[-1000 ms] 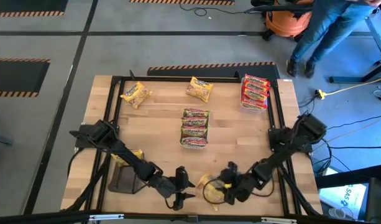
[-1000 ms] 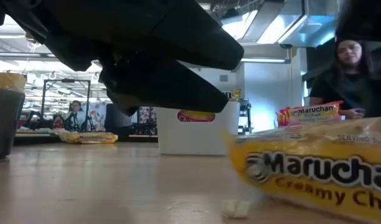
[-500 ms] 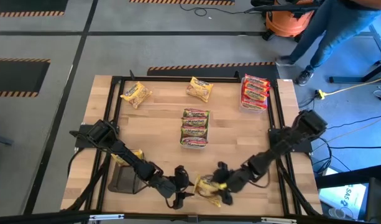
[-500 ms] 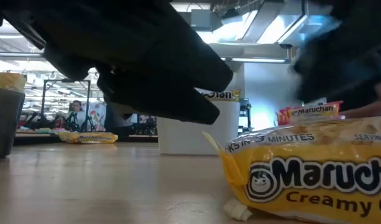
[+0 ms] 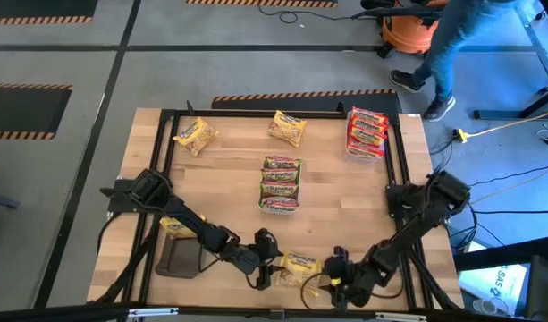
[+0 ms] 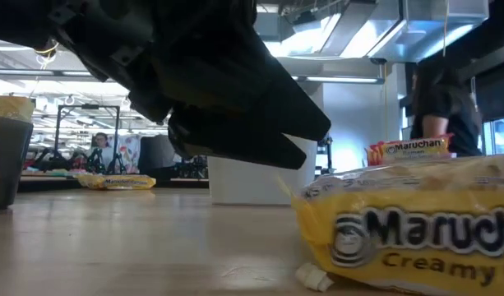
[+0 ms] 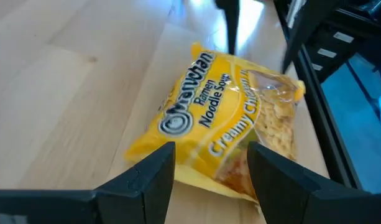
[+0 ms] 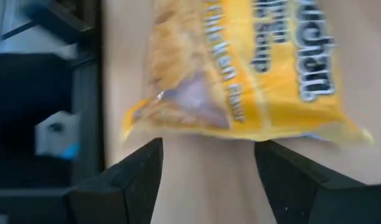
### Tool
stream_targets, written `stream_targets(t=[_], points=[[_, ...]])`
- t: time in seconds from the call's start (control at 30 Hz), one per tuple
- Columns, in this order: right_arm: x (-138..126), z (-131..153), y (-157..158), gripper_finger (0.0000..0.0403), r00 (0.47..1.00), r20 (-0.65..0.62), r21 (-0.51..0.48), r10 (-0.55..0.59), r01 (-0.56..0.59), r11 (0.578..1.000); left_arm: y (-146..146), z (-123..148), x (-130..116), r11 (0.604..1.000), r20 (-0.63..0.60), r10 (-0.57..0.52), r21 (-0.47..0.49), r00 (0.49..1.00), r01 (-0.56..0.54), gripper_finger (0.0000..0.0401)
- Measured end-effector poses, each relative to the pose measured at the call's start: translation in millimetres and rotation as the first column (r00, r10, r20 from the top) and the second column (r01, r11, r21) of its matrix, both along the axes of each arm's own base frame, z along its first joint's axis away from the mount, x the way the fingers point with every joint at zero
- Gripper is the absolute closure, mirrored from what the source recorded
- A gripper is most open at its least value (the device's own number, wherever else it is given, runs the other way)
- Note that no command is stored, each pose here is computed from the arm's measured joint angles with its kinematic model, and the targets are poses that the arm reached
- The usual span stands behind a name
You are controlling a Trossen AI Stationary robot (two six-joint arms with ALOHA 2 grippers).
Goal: Sort Maruchan noodles
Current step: Put the yellow noodle pack into the black bin
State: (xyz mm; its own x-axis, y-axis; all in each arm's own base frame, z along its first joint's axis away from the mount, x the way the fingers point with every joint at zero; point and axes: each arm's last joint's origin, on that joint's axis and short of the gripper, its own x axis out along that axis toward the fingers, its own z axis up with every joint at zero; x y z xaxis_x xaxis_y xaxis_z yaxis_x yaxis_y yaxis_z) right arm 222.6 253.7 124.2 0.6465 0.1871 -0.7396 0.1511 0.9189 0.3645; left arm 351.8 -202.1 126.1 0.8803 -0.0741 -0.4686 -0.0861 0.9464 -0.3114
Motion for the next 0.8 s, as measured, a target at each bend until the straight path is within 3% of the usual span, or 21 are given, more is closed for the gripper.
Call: stream_targets(t=[0.17, 0.5, 0.63, 0.8], points=[[18, -15, -16, 0.0166, 0.994, 0.034, -0.102, -0.103, 0.106, 0.989, -3, -2, -3, 1.0, -0.023, -0.011, 0.003, 1.0, 0.011, 0.0207], [56, -17, -61, 0.0166, 0.992, 0.077, -0.288, -0.101, 0.119, 0.95, -13, -1, -11, 0.999, -0.043, -0.041, -0.013, 0.998, 0.04, 0.0207], [52, -6, -61, 0.0166, 0.996, 0.06, -0.282, -0.073, 0.087, 0.955, -8, 11, -11, 0.995, -0.063, -0.08, -0.064, 0.995, 0.076, 0.0207], [30, 13, -49, 0.0166, 0.998, 0.033, -0.245, -0.061, 0.067, 0.967, 1, 26, -17, 0.989, -0.151, -0.09, -0.13, 0.984, 0.07, 0.0207]])
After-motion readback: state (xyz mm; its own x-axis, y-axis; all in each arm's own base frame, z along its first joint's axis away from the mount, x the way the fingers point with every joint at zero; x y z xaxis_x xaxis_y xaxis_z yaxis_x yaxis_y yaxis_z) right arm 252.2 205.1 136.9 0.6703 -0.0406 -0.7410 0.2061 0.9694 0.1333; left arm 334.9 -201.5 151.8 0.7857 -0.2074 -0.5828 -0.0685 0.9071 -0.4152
